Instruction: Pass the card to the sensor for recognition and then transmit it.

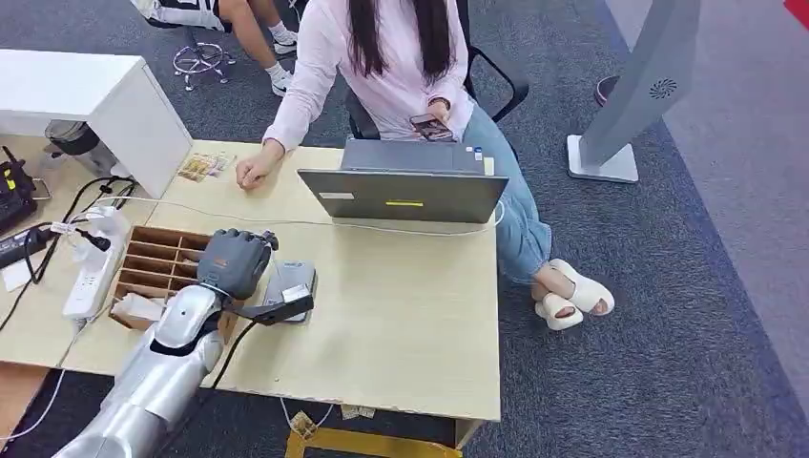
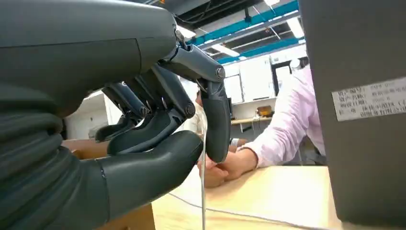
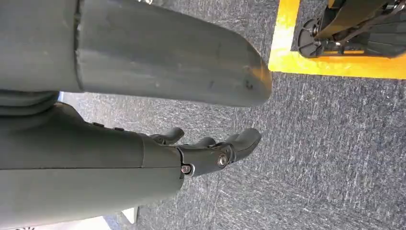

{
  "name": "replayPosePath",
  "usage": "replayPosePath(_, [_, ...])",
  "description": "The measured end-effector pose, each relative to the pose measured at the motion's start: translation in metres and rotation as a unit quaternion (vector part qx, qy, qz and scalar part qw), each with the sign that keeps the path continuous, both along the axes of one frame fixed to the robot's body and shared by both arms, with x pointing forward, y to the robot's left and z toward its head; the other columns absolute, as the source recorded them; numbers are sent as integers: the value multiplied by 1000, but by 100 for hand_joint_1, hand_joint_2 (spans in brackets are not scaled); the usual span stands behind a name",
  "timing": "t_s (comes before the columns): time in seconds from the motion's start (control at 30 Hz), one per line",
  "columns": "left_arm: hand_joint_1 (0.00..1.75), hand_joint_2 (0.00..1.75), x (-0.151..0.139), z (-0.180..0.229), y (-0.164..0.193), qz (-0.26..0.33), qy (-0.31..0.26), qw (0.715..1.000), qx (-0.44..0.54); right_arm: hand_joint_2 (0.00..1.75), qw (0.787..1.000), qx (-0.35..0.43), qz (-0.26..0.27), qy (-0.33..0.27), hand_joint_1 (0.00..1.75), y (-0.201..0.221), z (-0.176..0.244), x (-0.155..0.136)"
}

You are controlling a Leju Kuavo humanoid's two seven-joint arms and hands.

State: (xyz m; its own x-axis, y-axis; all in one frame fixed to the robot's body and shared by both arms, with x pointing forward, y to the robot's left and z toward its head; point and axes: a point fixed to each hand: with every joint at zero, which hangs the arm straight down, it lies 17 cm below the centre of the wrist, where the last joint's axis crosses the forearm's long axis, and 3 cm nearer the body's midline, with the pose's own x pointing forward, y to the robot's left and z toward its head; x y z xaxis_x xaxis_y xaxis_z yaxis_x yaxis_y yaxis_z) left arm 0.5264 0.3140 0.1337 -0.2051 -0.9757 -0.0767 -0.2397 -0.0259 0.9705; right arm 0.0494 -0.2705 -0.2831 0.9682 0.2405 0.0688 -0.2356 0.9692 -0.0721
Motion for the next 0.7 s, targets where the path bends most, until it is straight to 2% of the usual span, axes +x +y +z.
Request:
replayPosePath(0.23, [175,175,4,-24,-1,7,49,999,9,0,1000,2,1,-3,0,3,0,1])
replayPosePath(0.7, [175,175,5,-47,-4,4,92,996,20,0,1000,1,6,0,0,4,0,0])
